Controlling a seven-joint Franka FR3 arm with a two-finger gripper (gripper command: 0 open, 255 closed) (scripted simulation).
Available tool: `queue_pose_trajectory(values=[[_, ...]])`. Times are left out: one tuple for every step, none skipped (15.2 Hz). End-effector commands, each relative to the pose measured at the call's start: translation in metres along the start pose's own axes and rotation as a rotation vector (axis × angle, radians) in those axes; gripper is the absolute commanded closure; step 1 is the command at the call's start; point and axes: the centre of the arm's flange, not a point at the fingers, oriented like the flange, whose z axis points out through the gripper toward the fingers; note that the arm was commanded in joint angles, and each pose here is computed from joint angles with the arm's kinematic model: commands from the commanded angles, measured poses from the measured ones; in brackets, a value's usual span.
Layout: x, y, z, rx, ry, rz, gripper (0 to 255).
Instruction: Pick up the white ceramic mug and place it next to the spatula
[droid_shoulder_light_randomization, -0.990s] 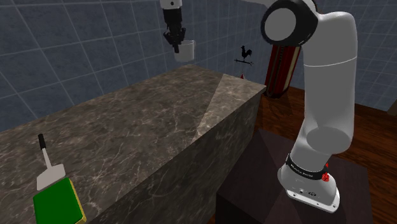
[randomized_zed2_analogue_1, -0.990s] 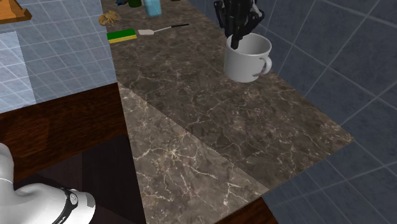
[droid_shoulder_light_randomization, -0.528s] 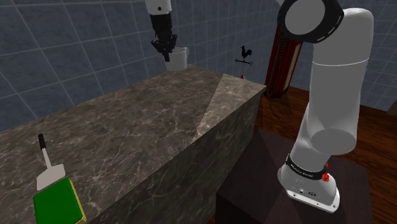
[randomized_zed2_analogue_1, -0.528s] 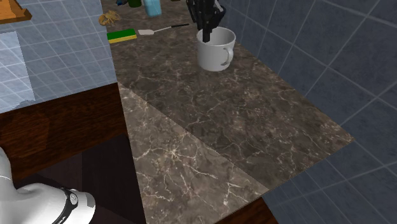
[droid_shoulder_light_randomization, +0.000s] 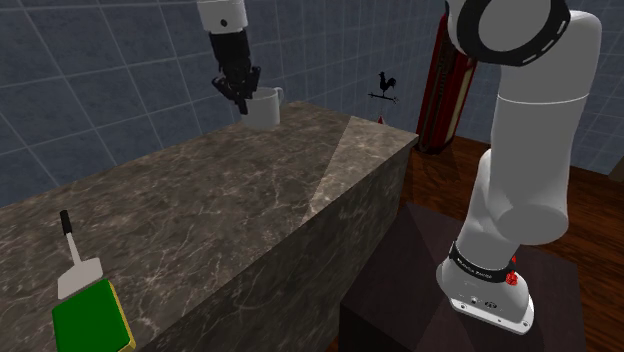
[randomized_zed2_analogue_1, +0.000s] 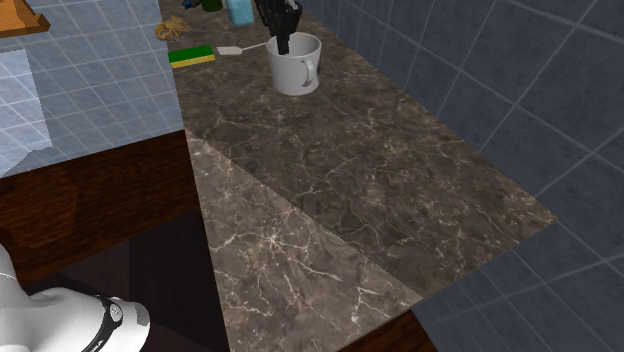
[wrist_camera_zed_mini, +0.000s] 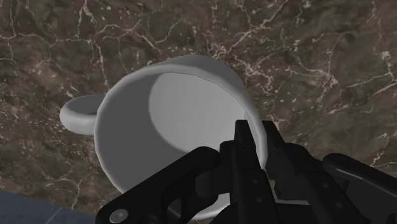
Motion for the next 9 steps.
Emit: queue_pose_trajectory(values=[[-0.004, -0.025, 0.002, 0.0, 0.0, 0.002, 255], [-0.007, -0.038, 0.003, 0.0, 0.0, 0.002, 255], [-0.009, -0.051, 0.004, 0.0, 0.0, 0.002, 255], [-0.012, -0.064, 0.005, 0.0, 0.0, 0.002, 255], [-0.015, -0.076, 0.006, 0.0, 0.0, 0.002, 255], [-0.017, -0.089, 0.007, 0.0, 0.0, 0.002, 255], [-0.02, -0.102, 0.008, 0.0, 0.0, 0.002, 255], [-0.023, -0.115, 0.009, 0.0, 0.0, 0.002, 255], [-0.025, -0.128, 0.01, 0.0, 0.0, 0.002, 255]])
